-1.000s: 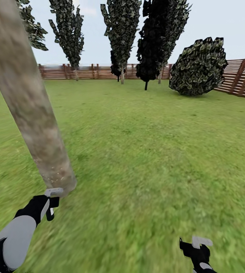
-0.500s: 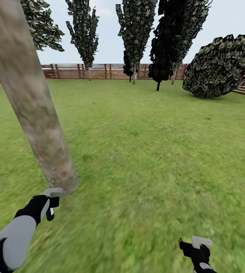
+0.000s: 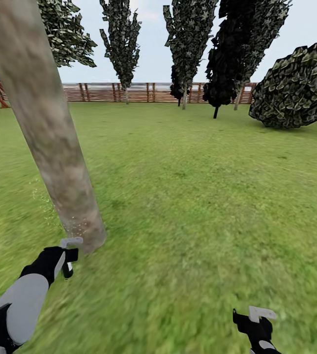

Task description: In the garden, pick up the pesticide atomizer on the floor and spray pesticide onto both trees until each tree trunk is fully covered.

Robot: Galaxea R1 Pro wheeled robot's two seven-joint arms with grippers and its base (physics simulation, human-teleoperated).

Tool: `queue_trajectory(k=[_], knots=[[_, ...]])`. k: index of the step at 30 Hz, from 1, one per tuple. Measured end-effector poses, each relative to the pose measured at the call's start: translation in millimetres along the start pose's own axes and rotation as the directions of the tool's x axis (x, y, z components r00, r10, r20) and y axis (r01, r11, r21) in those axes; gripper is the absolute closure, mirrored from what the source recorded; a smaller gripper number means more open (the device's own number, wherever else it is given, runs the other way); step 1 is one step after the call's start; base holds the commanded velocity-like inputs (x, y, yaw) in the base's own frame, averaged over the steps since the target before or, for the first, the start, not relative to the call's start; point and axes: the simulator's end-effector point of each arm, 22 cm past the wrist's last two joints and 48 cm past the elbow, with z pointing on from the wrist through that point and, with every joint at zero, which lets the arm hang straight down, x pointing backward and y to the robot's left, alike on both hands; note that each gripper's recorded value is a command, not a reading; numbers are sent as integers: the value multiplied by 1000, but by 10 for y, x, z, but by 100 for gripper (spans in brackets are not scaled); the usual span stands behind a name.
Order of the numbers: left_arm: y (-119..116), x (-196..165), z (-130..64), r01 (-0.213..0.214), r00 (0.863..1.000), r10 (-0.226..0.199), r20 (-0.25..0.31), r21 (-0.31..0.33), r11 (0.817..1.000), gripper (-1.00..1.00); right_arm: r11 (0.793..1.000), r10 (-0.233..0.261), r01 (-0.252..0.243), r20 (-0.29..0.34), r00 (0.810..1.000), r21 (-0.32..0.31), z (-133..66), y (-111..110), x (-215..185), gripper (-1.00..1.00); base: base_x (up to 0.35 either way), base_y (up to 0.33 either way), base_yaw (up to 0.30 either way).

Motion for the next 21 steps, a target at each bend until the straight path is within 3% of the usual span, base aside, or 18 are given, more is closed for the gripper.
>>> queue_trajectory(k=[2, 6, 11, 15, 17, 19, 21], knots=[[35, -186, -36, 4, 1000, -4, 26, -5, 1000, 100, 1000, 1, -1, 0, 1000, 1, 1, -6, -1, -100, 0, 0, 0], [481, -411, -85, 13, 998, -10, 56, -57, 998, 100, 1000, 0, 0, 0, 1000, 2, 2, -13, -1, -100, 0, 0, 0], [304, -671, -154, 23, 997, -26, 74, 35, 999, 100, 1000, 1, -1, 0, 1000, 2, 2, -14, -1, -100, 0, 0, 0], [629, -887, -273, 45, 997, -45, 56, 5, 999, 100, 1000, 0, 0, 0, 1000, 2, 2, -12, -2, -100, 0, 0, 0], [574, -906, -279, 22, 998, -23, 55, 16, 1000, 100, 1000, 0, 0, 0, 1000, 2, 2, -13, -1, -100, 0, 0, 0], [381, -963, -294, -59, 997, 58, 58, 25, 998, 100, 1000, 0, 0, 0, 1000, 2, 2, -14, -1, -100, 0, 0, 0], [263, -999, -310, -86, 995, 83, 58, 45, 995, 100, 1000, 0, 0, 0, 1000, 2, 2, -13, -1, -100, 0, 0, 0]])
